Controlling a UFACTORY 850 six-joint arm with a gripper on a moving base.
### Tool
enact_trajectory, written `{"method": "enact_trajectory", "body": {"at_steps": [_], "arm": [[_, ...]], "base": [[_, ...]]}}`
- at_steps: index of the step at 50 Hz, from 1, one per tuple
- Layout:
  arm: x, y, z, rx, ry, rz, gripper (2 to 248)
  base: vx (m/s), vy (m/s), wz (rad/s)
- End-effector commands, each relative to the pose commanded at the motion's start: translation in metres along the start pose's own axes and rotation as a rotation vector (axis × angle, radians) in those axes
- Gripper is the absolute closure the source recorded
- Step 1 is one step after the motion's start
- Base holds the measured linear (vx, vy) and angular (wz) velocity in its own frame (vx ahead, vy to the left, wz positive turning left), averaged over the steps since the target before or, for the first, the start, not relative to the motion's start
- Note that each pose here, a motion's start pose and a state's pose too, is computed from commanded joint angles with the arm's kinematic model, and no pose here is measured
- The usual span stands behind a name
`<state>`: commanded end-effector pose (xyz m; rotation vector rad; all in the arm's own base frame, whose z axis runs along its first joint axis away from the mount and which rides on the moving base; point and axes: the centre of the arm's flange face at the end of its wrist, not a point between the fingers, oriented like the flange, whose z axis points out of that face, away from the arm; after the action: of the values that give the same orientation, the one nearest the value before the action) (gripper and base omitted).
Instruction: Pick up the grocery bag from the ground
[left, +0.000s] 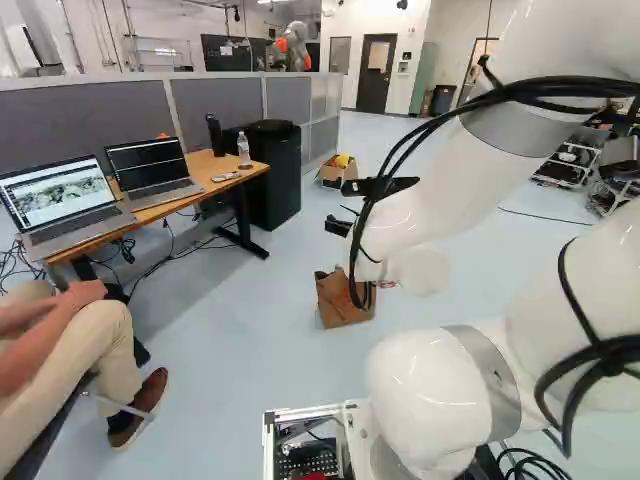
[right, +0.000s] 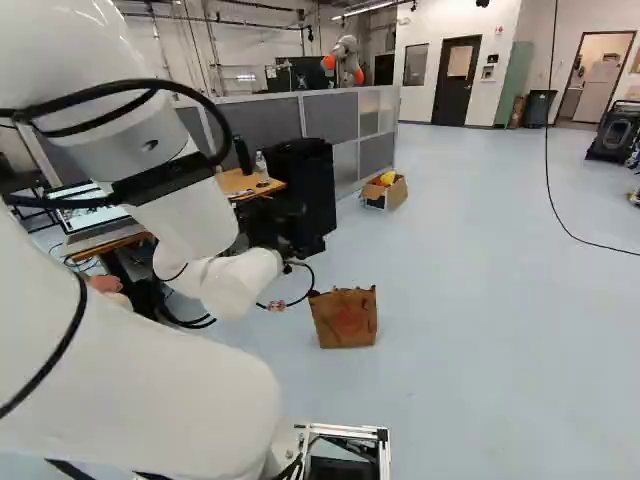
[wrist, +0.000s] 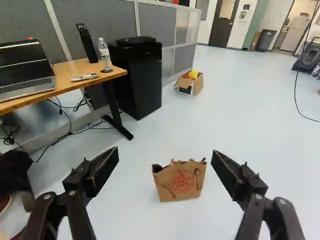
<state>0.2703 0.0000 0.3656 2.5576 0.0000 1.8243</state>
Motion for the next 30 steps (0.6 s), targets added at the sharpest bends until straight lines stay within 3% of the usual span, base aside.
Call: {"method": "enact_trajectory", "body": {"at_steps": [30], "arm": [[0.0, 0.0, 0.0, 0.0, 0.0, 0.0, 3]], "base": [[0.32, -0.04, 0.009]]}}
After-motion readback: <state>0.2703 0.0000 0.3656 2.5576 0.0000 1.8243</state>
